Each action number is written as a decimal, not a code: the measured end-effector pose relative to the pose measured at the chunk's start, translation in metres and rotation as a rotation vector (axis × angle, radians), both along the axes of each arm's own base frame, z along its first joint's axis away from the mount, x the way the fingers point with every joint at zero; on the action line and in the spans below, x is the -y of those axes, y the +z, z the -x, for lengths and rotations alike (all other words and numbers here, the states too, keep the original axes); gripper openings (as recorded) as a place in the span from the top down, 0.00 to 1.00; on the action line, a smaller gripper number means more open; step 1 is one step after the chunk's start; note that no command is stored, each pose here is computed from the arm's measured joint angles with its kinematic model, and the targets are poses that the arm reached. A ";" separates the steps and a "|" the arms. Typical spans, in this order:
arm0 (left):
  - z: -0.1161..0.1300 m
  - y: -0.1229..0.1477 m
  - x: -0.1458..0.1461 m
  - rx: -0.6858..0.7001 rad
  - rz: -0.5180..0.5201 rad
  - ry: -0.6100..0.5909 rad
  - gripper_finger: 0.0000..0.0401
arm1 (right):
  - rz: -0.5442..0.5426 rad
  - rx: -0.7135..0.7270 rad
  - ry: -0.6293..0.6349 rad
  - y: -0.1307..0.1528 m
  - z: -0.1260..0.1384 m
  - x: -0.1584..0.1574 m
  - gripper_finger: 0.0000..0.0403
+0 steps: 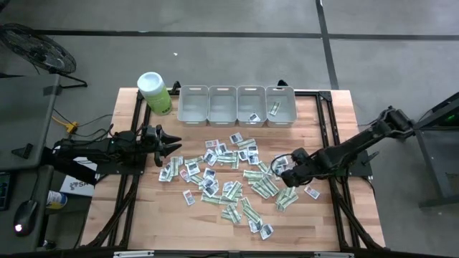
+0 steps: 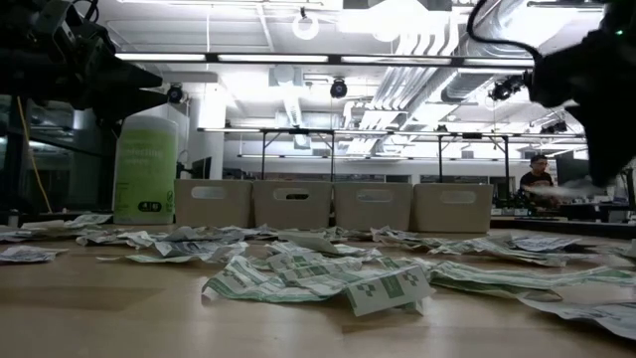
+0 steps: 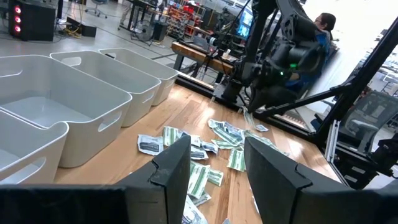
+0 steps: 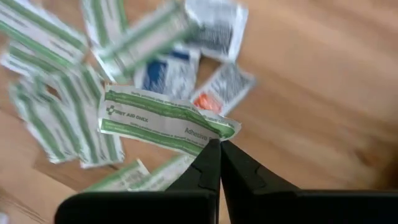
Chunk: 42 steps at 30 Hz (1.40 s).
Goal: Pick & Place First Aid Supplies
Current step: Put the bandage into the right gray bin
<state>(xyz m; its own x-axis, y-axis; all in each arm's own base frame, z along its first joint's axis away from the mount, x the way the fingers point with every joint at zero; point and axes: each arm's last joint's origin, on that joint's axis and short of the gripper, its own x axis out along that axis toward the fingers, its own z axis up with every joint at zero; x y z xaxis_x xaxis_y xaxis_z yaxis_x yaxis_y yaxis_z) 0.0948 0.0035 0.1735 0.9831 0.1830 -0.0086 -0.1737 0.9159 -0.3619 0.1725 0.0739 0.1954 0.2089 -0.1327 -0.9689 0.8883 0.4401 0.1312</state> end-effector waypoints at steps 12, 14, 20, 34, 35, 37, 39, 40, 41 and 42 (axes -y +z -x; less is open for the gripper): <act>0.000 0.000 0.000 0.000 0.000 0.000 0.63 | 0.245 0.064 0.092 0.023 0.000 0.061 1.00; 0.000 0.000 0.000 0.000 0.000 0.000 0.63 | 0.281 0.056 0.080 0.025 0.000 0.076 1.00; 0.000 0.000 0.000 0.000 0.000 0.000 0.63 | 0.400 0.058 0.043 0.030 -0.004 0.118 1.00; 0.000 0.000 0.000 0.000 0.000 0.000 0.63 | 0.744 0.004 0.384 0.050 0.000 0.198 1.00; 0.000 0.000 0.000 0.000 0.000 0.000 0.63 | 0.761 -0.015 0.425 0.050 0.001 0.202 1.00; 0.000 0.000 0.000 0.000 0.000 0.000 0.63 | 0.782 -0.056 0.510 0.051 0.005 0.208 1.00; 0.000 0.000 0.000 0.000 0.000 0.000 0.63 | 0.791 -0.089 0.590 0.049 0.007 0.213 1.00; 0.000 0.000 0.000 0.000 0.000 0.000 0.63 | 0.790 -0.095 0.628 0.048 0.007 0.215 1.00; 0.000 0.000 0.000 0.000 0.000 0.000 0.63 | 0.786 -0.102 0.671 0.047 0.008 0.217 1.00; 0.000 0.000 0.000 0.000 0.000 0.000 0.63 | 0.782 -0.113 0.709 0.045 0.007 0.218 1.00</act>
<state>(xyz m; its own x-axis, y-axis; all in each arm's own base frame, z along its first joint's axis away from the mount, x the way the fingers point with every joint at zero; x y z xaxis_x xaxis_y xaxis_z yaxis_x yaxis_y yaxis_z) 0.0948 0.0035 0.1735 0.9831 0.1831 -0.0081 -0.1736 0.9159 -0.3620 0.1653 -0.1445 0.2404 0.3972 -0.6105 -0.6852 0.3852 0.7886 -0.4793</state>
